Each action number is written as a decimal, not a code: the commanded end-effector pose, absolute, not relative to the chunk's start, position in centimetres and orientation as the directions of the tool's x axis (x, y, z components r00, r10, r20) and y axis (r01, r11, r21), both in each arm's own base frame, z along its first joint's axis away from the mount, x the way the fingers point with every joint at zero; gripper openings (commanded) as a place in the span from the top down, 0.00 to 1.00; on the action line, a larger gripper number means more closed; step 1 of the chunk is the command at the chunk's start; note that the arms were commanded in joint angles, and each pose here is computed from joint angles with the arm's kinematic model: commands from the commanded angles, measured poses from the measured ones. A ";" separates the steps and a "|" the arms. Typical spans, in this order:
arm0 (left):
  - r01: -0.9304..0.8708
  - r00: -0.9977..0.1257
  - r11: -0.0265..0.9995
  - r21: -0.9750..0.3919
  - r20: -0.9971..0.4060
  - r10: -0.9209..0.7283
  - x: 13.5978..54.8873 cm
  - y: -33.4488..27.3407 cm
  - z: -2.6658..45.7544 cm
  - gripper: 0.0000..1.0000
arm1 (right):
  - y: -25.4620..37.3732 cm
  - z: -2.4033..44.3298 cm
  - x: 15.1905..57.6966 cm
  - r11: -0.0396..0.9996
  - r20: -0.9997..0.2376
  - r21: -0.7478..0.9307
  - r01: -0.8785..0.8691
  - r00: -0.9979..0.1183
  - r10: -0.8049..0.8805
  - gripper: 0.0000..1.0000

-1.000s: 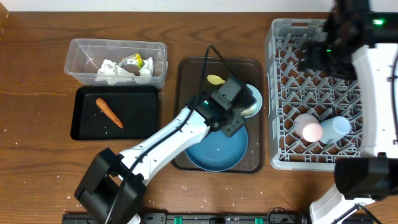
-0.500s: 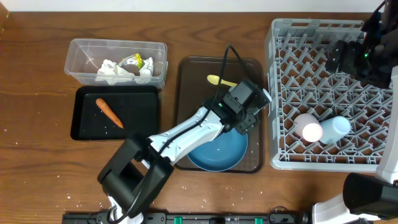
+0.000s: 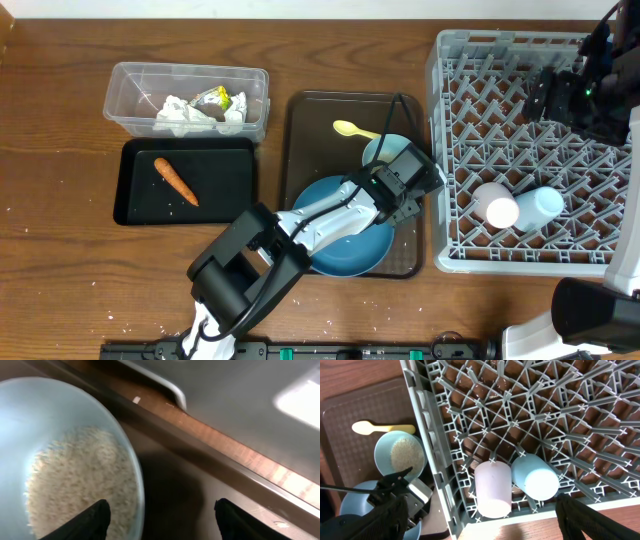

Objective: Sort waste into correct bins and load items into the dishwasher rack
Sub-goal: 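Reach the left gripper to the rice bowl and grasp its rim, then carry the rice bowl left over the black tray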

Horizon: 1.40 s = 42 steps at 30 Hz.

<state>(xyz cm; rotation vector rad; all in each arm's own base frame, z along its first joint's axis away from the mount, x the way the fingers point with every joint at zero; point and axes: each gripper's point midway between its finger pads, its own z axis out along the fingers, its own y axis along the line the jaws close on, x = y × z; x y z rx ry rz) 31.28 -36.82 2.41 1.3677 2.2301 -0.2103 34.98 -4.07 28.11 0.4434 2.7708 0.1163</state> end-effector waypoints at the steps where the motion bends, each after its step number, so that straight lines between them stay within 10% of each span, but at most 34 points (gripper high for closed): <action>1: 0.850 -0.339 0.494 0.183 -0.527 0.779 33.0 -37.2 3.4 0.36 | -4.0 28.8 34.9 0.952 -0.328 0.136 0.274 -0.895 0.304 0.08; 42: 0.822 -0.373 0.544 0.168 -0.562 0.738 33.5 -37.5 3.9 0.94 | -4.0 28.5 34.2 0.958 -0.303 0.118 0.260 -0.910 0.284 0.10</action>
